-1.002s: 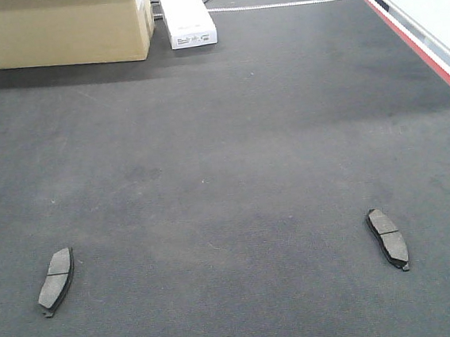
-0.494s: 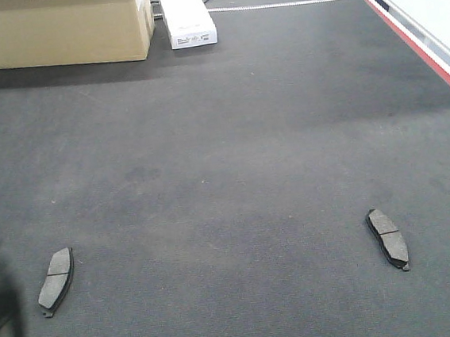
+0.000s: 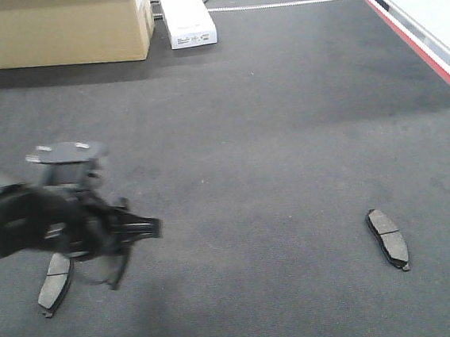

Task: Move and align brake pads A on conveyor
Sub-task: 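Lower the left gripper and set its pad beside the nearest belt pad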

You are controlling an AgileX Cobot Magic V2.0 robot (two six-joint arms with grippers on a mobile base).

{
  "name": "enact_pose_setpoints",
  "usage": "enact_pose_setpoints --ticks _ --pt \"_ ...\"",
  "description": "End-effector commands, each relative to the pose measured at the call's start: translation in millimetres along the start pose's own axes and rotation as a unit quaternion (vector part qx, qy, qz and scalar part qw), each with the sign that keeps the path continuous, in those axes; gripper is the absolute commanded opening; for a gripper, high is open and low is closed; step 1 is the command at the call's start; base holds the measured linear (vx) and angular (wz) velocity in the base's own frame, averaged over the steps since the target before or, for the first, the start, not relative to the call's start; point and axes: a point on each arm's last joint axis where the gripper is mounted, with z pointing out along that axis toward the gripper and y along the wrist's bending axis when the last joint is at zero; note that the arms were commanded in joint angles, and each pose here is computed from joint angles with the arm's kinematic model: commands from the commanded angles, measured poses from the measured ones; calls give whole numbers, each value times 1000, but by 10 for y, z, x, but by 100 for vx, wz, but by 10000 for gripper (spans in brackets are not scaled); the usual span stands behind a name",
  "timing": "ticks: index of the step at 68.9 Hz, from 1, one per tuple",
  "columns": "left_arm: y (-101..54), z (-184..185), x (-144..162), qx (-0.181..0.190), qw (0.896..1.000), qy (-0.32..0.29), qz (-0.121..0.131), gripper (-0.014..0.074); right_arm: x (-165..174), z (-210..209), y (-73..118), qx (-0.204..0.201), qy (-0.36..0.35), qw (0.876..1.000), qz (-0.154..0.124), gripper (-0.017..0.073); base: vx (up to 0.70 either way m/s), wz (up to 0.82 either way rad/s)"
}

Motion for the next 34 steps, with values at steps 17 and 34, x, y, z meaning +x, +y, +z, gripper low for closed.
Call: enact_pose_setpoints --ticks 17,34 --pt "-203 592 -261 10 998 25 -52 54 -176 -45 0 0 -59 998 -3 -4 0 0" --pt "-223 842 -181 7 995 60 -78 171 -176 -45 0 0 -59 998 -3 -4 0 0"
